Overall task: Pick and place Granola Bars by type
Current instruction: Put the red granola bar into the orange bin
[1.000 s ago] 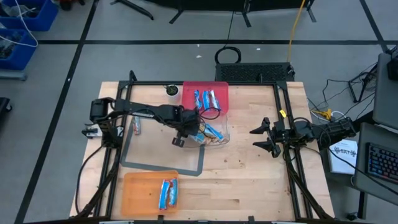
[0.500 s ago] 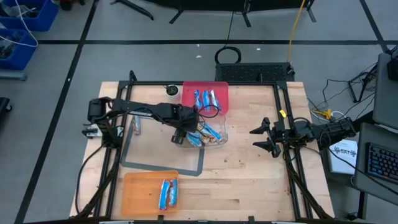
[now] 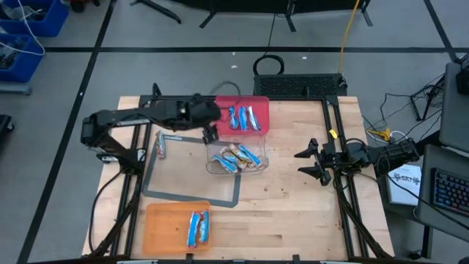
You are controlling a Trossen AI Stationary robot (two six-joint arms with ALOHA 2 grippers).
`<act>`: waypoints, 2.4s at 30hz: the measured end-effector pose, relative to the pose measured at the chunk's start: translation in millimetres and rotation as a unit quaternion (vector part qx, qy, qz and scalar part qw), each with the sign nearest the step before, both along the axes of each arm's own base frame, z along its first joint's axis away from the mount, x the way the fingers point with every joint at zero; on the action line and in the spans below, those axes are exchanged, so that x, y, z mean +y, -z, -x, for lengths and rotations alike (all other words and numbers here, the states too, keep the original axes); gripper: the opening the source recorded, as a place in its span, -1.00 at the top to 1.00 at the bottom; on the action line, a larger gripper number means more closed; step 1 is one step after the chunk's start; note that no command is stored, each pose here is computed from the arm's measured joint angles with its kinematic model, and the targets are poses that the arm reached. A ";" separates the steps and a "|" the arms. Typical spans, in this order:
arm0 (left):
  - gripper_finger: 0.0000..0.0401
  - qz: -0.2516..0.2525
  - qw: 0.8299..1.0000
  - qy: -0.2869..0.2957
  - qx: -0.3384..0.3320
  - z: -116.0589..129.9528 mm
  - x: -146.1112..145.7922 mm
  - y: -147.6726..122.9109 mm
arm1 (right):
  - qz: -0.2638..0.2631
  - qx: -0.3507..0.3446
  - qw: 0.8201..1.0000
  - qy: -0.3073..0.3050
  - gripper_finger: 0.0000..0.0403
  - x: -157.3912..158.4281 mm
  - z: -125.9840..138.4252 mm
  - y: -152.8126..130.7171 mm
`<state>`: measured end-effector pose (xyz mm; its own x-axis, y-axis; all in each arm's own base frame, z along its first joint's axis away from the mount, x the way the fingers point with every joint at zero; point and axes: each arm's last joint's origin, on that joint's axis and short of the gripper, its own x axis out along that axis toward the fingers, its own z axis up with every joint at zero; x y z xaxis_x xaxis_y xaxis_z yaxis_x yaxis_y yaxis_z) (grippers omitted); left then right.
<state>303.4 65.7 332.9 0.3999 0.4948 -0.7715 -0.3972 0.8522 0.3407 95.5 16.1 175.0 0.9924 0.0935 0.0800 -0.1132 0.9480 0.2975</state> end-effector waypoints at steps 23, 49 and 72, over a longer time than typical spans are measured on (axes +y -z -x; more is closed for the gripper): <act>-0.49 0.079 0.857 -0.496 -0.118 116.4 41.4 3.0 | 0.000 0.000 1.000 0.000 -0.33 0.0 0.0 0.0; -0.74 0.162 0.773 -0.613 0.002 169.9 12.5 167.8 | 0.000 0.000 1.000 0.000 -0.33 0.0 0.0 0.2; 0.00 0.196 0.752 -0.629 -0.005 167.2 18.6 198.0 | 0.000 0.000 1.000 0.000 -0.33 0.0 0.0 -0.1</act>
